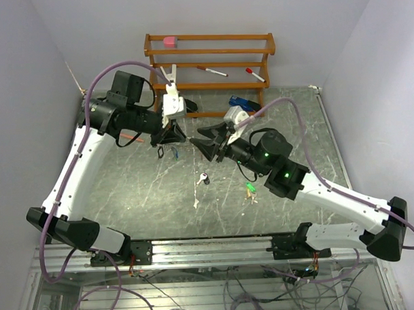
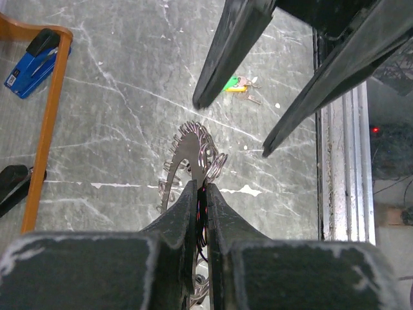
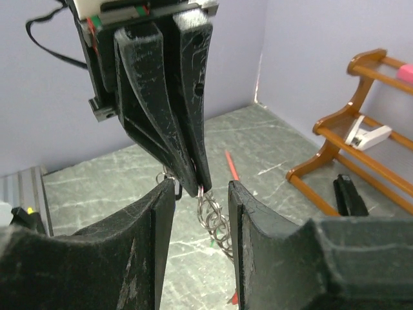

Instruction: Put the keys on the keyring

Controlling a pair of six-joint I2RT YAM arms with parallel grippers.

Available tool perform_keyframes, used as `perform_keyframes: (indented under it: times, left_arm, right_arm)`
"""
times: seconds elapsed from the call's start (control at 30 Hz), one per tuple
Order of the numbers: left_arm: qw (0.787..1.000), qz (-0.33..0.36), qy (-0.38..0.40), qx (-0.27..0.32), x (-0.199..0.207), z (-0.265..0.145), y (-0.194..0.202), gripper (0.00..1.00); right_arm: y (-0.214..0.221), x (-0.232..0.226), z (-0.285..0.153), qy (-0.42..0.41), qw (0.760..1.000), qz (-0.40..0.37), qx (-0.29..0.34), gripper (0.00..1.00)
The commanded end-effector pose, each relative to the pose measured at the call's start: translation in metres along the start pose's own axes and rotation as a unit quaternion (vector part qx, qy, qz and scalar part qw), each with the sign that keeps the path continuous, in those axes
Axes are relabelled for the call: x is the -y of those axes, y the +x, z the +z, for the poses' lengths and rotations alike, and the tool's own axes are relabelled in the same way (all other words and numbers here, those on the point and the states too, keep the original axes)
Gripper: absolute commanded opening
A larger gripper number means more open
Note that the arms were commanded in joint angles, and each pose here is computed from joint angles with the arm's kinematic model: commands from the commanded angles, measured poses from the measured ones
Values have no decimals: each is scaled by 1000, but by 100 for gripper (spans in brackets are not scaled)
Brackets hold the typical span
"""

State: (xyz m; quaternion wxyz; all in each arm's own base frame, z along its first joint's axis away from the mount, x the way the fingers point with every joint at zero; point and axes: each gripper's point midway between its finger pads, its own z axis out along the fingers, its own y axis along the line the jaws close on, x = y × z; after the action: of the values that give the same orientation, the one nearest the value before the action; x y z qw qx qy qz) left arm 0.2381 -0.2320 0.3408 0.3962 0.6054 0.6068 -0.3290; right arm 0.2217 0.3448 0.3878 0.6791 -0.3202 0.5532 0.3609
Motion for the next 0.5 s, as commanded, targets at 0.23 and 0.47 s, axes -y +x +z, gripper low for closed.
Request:
perform_keyframes:
  times: [0.23, 0.47]
  left_arm:
    - [999, 48, -7, -1, 7, -12, -10, 7]
    - [999, 52, -5, 2, 12, -14, -12, 7]
  right_arm:
    - [26, -13, 12, -34, 998, 20, -44, 38]
    - [28, -12, 13, -31, 998, 16, -44, 37]
